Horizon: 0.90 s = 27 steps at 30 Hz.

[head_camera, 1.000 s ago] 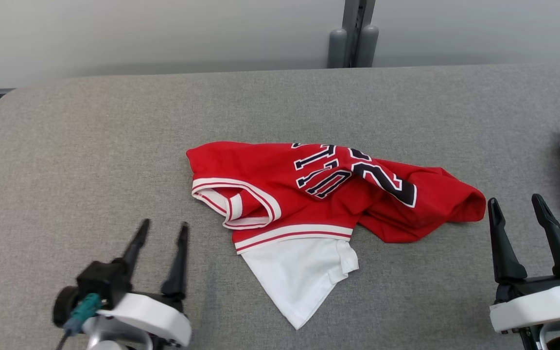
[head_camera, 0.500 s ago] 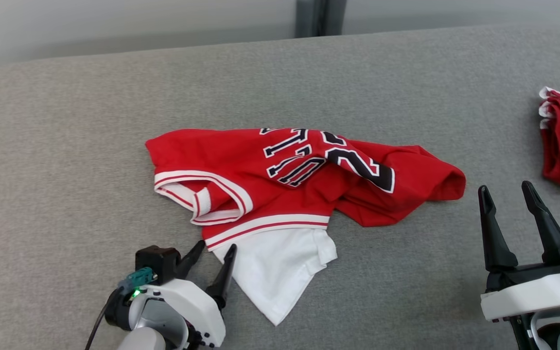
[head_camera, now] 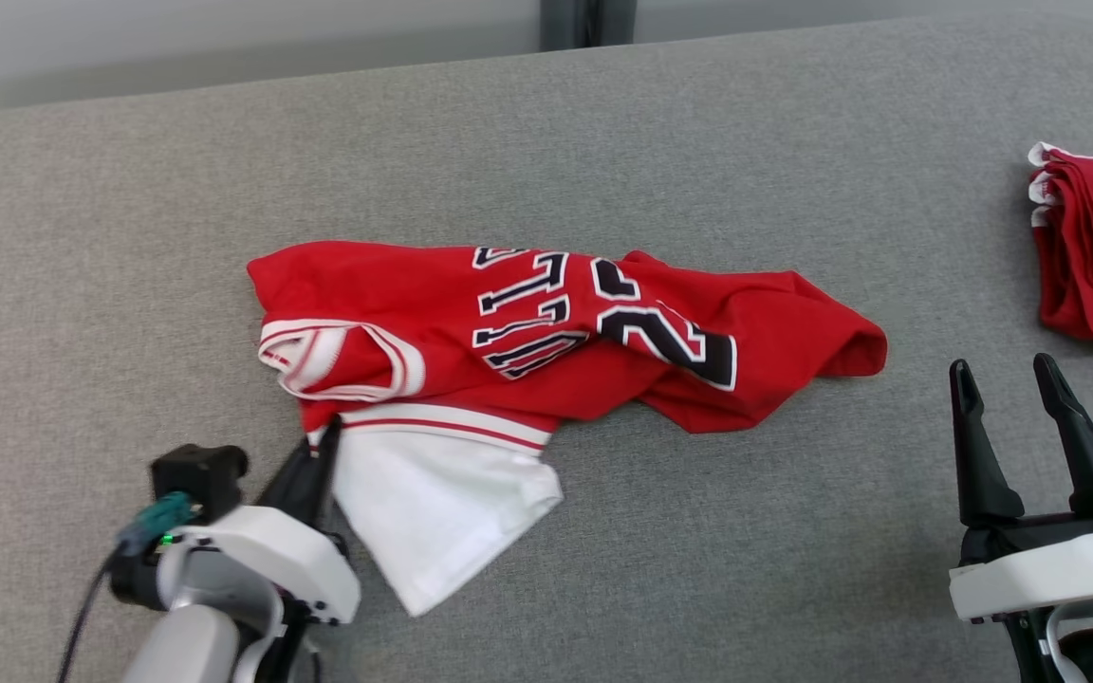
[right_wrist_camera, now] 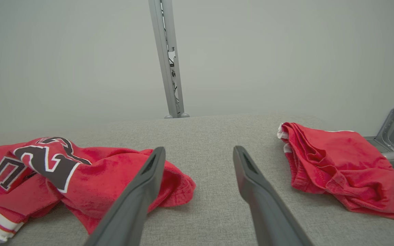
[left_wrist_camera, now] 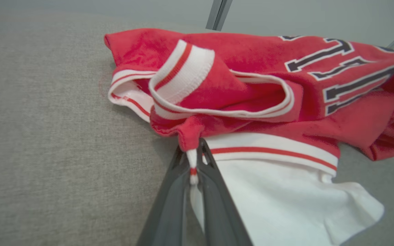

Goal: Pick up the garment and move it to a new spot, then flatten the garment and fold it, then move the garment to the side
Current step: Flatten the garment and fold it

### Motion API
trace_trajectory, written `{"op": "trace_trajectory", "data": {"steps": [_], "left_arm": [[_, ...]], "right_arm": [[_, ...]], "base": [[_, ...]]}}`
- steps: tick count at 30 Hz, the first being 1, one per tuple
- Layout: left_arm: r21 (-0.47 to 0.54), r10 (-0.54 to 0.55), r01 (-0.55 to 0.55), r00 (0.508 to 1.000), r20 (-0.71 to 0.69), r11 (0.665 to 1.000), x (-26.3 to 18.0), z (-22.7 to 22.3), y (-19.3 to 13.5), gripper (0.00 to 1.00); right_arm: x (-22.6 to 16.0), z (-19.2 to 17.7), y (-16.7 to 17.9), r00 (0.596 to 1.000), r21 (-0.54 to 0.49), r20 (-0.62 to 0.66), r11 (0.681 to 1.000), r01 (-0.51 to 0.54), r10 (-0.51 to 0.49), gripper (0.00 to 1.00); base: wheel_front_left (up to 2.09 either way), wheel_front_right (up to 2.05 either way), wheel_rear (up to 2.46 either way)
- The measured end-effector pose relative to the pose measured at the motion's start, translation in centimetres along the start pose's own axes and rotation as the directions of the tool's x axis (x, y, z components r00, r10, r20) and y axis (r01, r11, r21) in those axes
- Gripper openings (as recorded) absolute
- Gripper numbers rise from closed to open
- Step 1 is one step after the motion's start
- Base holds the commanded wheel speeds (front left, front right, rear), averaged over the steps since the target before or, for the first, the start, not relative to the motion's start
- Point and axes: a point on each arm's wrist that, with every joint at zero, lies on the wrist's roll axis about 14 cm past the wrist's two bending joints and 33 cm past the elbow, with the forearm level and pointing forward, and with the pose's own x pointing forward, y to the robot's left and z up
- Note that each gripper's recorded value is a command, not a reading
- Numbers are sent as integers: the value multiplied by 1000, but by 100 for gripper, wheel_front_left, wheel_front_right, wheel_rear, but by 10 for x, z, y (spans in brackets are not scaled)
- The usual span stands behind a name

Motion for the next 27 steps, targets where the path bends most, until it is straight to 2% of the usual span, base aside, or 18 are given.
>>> {"op": "trace_trajectory", "data": {"steps": [6, 15, 21, 22, 24, 27], "left_arm": [[-23, 121, -120, 991, 53, 993, -24, 25, 43, 0], [-56, 281, -280, 959, 20, 958, -57, 24, 95, 0], [-56, 328, -327, 945, 14, 944, -65, 22, 109, 0], [-58, 324, -323, 946, 9, 945, -64, 20, 107, 3], [-61, 318, -318, 948, -1, 946, -63, 17, 104, 100], [-70, 290, -288, 957, 25, 955, -60, 18, 92, 100]], "right_arm": [[5, 0, 5, 1000, 7, 3, 1000, -15, 15, 100], [13, -5, 13, 999, 13, -7, 999, -39, 39, 100], [14, -2, 9, 1000, 7, 1, 1000, -27, 27, 100], [14, -2, 8, 1000, 7, 2, 1000, -25, 25, 100], [14, -1, 8, 1000, 7, 3, 1000, -24, 24, 100], [13, 1, 8, 1000, 7, 8, 1000, -25, 25, 100]], "base": [[0, 0, 0], [0, 0, 0], [0, 0, 0], [0, 0, 0], [0, 0, 0], [0, 0, 0]]}}
